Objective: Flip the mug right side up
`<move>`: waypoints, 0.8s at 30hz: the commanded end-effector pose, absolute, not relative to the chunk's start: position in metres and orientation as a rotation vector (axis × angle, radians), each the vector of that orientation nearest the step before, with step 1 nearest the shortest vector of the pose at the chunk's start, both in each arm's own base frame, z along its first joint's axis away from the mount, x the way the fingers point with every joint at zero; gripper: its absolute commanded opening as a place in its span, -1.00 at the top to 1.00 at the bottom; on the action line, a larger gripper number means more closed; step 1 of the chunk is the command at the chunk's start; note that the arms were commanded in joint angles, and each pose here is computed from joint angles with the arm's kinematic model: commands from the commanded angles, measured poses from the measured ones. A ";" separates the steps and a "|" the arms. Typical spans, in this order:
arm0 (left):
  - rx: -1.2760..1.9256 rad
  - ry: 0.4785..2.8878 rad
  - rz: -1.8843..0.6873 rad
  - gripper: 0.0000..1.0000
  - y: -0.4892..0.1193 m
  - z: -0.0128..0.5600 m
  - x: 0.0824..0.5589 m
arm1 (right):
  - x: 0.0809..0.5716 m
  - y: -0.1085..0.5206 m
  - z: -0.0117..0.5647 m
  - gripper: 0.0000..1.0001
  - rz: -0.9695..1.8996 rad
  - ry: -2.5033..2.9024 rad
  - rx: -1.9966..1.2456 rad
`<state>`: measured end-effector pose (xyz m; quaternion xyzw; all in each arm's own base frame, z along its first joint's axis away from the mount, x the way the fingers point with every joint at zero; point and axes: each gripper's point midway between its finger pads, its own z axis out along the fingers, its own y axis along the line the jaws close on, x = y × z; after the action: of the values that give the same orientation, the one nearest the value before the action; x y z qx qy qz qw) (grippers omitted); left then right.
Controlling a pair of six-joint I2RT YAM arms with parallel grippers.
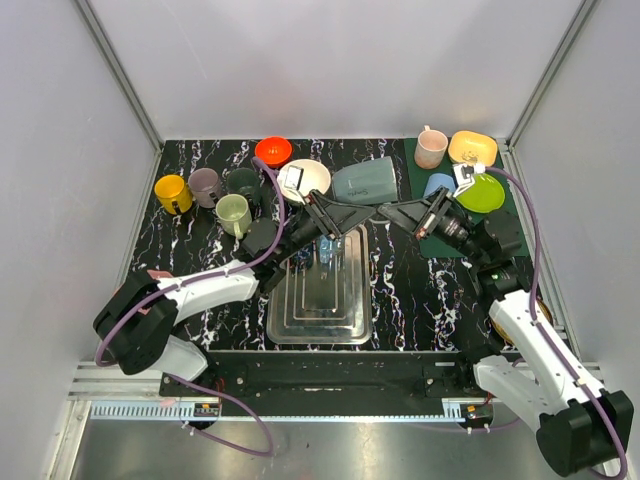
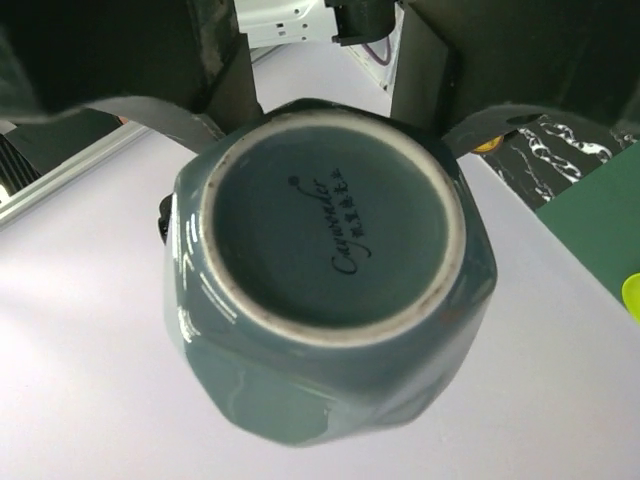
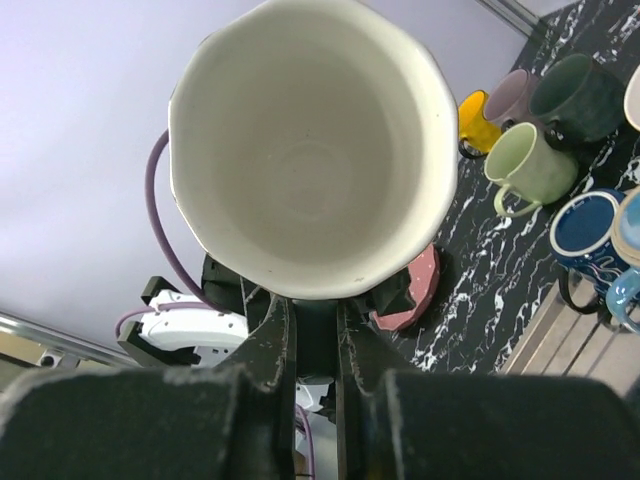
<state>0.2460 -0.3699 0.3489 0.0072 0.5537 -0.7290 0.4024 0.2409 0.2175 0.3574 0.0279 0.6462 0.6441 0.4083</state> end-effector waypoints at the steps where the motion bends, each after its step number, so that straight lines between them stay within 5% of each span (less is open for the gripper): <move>1: 0.081 1.146 -1.902 0.05 -0.358 0.414 0.234 | 0.215 0.216 0.397 1.00 1.658 1.460 -0.087; 7: 0.113 1.104 -1.923 0.52 -0.357 0.425 0.228 | 0.213 0.217 0.375 1.00 1.644 1.537 -0.086; 10: 0.138 1.086 -1.943 1.00 -0.356 0.428 0.222 | 0.213 0.218 0.362 1.00 1.623 1.583 -0.091; 16: 0.231 1.140 -1.943 1.00 -0.364 0.426 0.213 | 0.217 0.214 0.342 1.00 1.505 1.693 -0.098; 17: 0.237 1.193 -1.900 1.00 -0.366 0.418 0.215 | 0.219 0.212 0.341 0.88 1.473 1.704 -0.087; 20: 0.237 1.284 -1.769 1.00 -0.361 0.399 0.221 | 0.220 0.206 0.344 0.12 1.389 1.730 -0.094; 24: 0.270 1.470 -1.453 1.00 -0.355 0.369 0.233 | 0.221 0.194 0.341 -0.49 1.262 1.779 -0.061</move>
<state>0.2286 -0.3744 0.3442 0.0624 0.5953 -0.6978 0.3936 0.2320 0.2038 0.3281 0.0002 0.7088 0.5565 0.4335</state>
